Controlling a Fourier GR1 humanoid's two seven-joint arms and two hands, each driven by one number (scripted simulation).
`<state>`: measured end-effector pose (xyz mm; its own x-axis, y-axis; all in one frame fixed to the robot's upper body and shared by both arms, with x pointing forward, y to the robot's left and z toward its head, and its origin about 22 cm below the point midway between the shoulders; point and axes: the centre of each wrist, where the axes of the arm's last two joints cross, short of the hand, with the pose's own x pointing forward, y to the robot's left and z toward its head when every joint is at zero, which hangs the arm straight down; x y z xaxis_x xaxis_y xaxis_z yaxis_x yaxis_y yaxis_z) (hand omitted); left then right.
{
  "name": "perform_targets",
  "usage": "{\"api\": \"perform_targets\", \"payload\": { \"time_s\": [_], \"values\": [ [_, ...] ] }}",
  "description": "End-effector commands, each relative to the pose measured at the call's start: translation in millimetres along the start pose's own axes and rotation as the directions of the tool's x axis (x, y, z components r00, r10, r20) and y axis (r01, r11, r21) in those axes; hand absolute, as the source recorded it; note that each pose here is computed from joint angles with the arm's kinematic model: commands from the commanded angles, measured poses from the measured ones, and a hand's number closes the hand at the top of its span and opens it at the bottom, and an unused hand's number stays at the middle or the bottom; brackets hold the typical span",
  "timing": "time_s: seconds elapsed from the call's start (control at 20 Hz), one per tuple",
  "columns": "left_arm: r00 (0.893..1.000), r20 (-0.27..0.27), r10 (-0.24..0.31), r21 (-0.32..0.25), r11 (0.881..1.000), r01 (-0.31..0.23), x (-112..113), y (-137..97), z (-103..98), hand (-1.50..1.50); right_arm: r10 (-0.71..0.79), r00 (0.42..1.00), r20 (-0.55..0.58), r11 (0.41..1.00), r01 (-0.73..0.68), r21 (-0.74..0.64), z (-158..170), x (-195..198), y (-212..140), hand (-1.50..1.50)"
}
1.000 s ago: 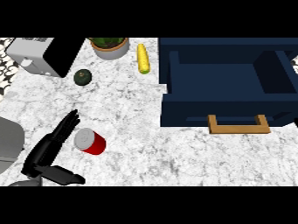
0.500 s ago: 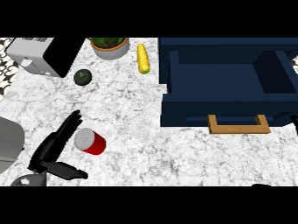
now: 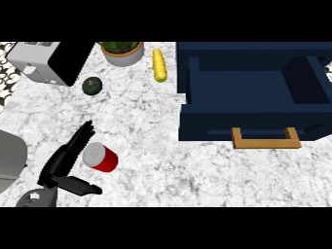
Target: Pick up the can, place it into the drawer and close the drawer
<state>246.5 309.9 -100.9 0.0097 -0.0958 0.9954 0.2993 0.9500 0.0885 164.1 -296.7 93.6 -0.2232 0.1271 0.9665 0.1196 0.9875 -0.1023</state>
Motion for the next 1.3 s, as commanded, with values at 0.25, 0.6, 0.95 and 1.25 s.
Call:
{"api": "perform_targets", "payload": {
  "time_s": [0.25,0.6,0.95,1.25],
  "values": [
    [1.000,-0.019,0.014,-0.023,1.000,-0.014,-1,-10,-10,-1.50,-0.006,1.000,0.004,1.000,0.006,-0.009,1,2,3,-1.50],
    [1.000,-0.001,0.005,-0.027,1.000,-0.006,0,-19,-44,-1.50,-0.003,1.000,0.017,1.000,0.002,0.020,1,0,6,-1.50],
    [0.999,0.033,0.040,-0.083,0.996,-0.037,4,-34,-36,-1.50,-0.005,1.000,0.006,1.000,0.004,0.016,13,6,-18,-1.50],
    [0.994,0.054,0.092,-0.119,0.989,-0.085,8,-65,-53,1.50,-0.026,1.000,0.008,1.000,0.026,-0.015,6,11,-7,-1.50]
  ]
}}
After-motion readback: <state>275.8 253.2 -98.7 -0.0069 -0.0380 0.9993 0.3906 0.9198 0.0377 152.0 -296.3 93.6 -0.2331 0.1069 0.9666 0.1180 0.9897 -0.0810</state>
